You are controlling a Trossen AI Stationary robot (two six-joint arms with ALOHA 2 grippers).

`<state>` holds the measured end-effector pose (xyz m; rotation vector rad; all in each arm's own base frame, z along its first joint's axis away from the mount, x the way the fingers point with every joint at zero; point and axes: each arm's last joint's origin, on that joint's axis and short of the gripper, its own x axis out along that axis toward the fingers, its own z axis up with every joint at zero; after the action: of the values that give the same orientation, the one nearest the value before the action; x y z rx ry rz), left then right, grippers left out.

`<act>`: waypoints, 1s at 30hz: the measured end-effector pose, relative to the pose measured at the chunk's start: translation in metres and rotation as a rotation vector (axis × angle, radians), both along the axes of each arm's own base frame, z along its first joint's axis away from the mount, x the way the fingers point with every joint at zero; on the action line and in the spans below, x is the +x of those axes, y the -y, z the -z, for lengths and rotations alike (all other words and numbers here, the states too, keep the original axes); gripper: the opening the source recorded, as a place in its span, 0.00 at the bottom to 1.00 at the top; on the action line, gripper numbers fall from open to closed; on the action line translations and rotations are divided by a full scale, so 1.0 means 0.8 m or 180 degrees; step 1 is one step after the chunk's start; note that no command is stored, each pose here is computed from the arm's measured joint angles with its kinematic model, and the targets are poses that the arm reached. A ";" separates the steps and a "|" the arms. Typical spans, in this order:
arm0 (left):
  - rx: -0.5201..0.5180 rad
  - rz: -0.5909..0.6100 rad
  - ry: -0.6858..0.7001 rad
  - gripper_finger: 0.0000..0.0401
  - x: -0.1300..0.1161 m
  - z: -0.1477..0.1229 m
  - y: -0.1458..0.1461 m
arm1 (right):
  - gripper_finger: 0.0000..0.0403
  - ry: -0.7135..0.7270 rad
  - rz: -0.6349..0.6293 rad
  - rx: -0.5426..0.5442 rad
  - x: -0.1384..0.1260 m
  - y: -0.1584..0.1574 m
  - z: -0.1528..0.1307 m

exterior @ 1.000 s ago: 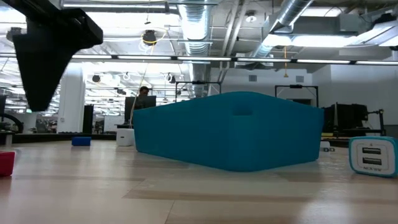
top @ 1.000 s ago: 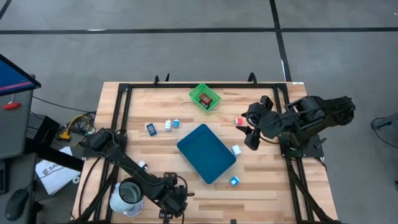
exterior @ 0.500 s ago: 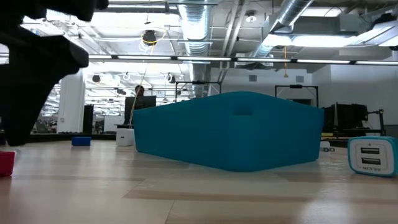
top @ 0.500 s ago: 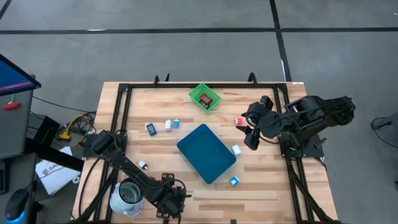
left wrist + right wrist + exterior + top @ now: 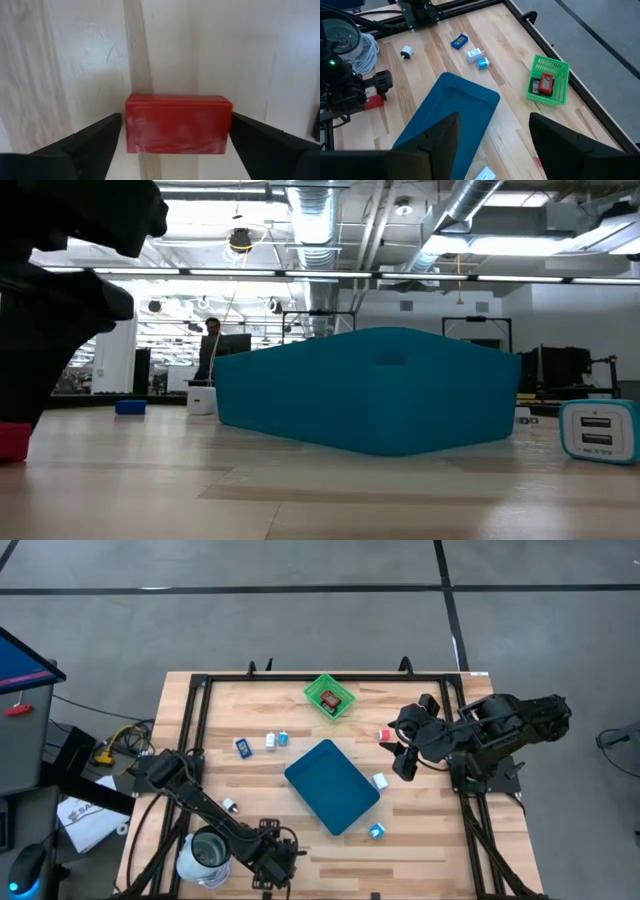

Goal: Pick & Place Office items
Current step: Put the red digital timer into the green bin

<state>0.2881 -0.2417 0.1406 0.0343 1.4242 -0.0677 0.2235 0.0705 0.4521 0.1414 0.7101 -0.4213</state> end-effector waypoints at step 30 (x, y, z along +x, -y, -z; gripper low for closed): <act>0.0058 -0.1484 0.1670 0.74 0.023 -0.164 -0.131 | 0.56 0.0064 0.0072 0.0068 -0.003 -0.007 0.000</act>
<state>0.3069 -0.1367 0.2718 -0.2489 0.8799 0.3193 0.2210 0.0763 0.4520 0.1738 0.6939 -0.4335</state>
